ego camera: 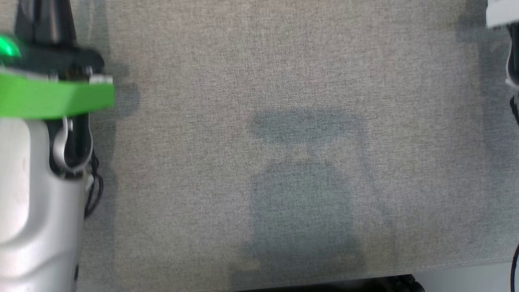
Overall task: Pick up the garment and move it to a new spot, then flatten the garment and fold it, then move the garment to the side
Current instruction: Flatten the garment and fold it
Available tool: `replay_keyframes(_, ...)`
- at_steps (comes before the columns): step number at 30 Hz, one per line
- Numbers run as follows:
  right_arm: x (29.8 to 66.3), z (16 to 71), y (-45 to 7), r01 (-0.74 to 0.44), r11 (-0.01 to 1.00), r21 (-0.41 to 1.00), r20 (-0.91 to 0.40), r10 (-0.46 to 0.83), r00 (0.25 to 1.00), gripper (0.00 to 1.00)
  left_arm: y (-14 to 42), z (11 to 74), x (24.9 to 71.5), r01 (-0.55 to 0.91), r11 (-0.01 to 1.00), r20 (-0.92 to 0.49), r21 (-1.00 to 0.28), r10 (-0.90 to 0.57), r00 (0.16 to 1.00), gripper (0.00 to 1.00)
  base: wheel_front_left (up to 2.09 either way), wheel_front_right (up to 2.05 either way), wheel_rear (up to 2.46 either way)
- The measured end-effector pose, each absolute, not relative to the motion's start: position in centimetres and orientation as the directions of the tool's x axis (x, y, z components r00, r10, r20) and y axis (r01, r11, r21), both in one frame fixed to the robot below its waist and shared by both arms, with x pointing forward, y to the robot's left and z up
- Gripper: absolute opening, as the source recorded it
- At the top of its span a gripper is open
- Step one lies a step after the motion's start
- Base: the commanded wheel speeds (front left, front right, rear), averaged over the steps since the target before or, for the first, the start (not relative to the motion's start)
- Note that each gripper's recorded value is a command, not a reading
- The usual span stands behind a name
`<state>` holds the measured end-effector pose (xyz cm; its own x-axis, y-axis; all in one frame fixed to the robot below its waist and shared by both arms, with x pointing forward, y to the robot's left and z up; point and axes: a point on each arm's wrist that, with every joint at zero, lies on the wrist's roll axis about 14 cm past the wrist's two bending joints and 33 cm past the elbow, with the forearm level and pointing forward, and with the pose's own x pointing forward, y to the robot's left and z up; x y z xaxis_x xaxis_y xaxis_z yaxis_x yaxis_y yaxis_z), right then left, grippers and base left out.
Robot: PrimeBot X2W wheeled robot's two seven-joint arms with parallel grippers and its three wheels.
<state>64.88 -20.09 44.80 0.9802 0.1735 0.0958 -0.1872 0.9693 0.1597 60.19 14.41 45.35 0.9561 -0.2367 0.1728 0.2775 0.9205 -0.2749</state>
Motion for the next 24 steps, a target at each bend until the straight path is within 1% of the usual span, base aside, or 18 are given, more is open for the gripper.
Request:
replay_keyframes(3, 61.7, 44.4, -20.6, -0.18, 0.969, 0.167, 0.051, 0.174, 0.983, 0.0, 16.2, 44.7, 55.8, 0.216, 0.918, 0.112, -0.331, -0.19, 0.975, 0.0, 0.0, 0.0, 0.0)
replay_keyframes(6, 58.5, 44.8, -20.8, -0.183, 0.97, 0.163, 0.025, 0.181, 0.983, 0.0, 16.7, 45.1, 51.3, 0.188, 0.905, 0.072, -0.381, -0.174, 0.982, 0.0, 0.0, 0.0, 0.0)
replay_keyframes(10, 54.3, 46.1, -22.5, -0.142, 0.978, 0.156, 0.011, 0.142, 0.99, 0.0, 17.3, 46.0, 46.6, 0.137, 0.885, 0.041, -0.445, -0.132, 0.99, 0.0, 0.0, 0.0, 0.0)
replay_keyframes(13, 51.3, 46.7, -23.5, -0.113, 0.983, 0.148, -0.001, 0.114, 0.993, 0.0, 16.8, 46.2, 43.5, 0.134, 0.877, 0.014, -0.461, -0.144, 0.99, 0.0, 0.0, 0.0, 0.0)
replay_keyframes(17, 48.1, 47.9, -24.7, -0.076, 0.987, 0.141, 0.007, 0.076, 0.997, 0.0, 16.8, 46.8, 40.4, 0.126, 0.876, -0.003, -0.466, -0.144, 0.99, 0.0, 0.0, 0.0, 0.0)
replay_keyframes(20, 46.1, 48.6, -25.1, -0.061, 0.987, 0.146, 0.016, 0.059, 0.998, 0.0, 15.8, 47.3, 38.7, 0.151, 0.867, 0.0, -0.474, -0.172, 0.985, 0.0, 0.0, 0.0, 0.0)
replay_keyframes(24, 44.5, 49.5, -25.6, -0.045, 0.987, 0.152, 0.033, 0.04, 0.999, 0.0, 15.3, 48.2, 37.6, 0.174, 0.854, 0.018, -0.491, -0.19, 0.982, 0.0, 0.0, 0.0, 0.0)
